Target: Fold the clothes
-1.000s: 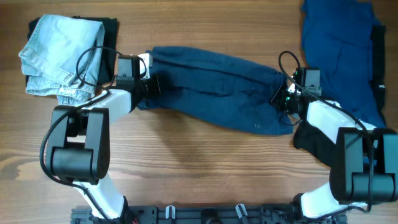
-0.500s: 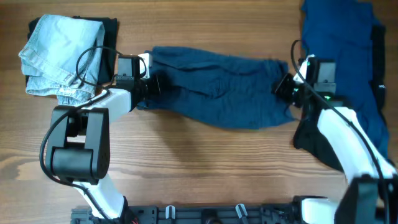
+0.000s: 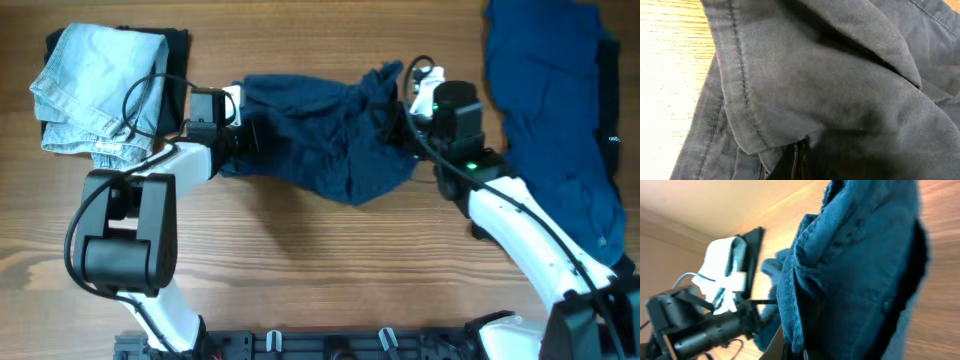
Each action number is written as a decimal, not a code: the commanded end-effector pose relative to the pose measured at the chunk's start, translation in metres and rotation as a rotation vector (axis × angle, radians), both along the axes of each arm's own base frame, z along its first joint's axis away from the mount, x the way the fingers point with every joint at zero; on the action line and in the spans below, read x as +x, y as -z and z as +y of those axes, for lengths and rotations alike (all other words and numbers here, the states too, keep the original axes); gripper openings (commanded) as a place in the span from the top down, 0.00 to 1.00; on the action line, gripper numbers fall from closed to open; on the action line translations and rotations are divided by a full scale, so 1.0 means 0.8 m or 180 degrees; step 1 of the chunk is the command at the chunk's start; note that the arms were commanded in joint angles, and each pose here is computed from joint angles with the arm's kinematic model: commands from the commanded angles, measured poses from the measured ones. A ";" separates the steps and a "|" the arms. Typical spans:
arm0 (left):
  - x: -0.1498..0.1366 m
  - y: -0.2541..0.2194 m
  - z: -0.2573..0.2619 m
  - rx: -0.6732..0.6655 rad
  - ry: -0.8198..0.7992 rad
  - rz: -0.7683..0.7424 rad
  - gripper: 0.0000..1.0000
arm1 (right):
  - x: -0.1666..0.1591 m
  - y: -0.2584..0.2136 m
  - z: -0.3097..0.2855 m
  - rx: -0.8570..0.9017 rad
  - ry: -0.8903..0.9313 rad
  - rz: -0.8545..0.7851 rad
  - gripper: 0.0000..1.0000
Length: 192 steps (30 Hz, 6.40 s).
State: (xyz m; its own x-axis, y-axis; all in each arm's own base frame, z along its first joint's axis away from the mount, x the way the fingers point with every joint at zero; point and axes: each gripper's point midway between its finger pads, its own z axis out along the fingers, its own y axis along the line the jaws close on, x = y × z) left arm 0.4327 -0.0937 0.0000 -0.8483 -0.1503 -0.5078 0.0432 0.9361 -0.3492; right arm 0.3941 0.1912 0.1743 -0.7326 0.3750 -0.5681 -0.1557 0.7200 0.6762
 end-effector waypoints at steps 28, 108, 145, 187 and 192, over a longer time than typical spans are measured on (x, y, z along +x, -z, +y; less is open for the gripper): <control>-0.014 -0.008 -0.020 0.0081 0.0089 0.0030 0.96 | 0.073 -0.025 0.153 0.0658 -0.0406 -0.0420 0.96; -0.016 -0.040 -0.077 0.0094 -0.0017 -0.0182 0.96 | 0.046 -0.023 0.086 -0.0329 -0.0337 -0.0050 0.96; -0.010 -0.046 -0.041 0.0161 -0.0214 -0.0170 0.96 | 0.026 0.017 -0.186 -0.1028 0.0339 0.0925 0.96; -0.007 0.036 -0.032 0.0217 -0.0209 0.0091 0.96 | 0.034 -0.050 0.056 -0.0892 -0.0619 -0.0086 0.96; -0.008 0.036 -0.033 0.0211 -0.0203 0.0093 0.96 | 0.038 -0.023 0.128 -0.0759 -0.0589 -0.0115 0.96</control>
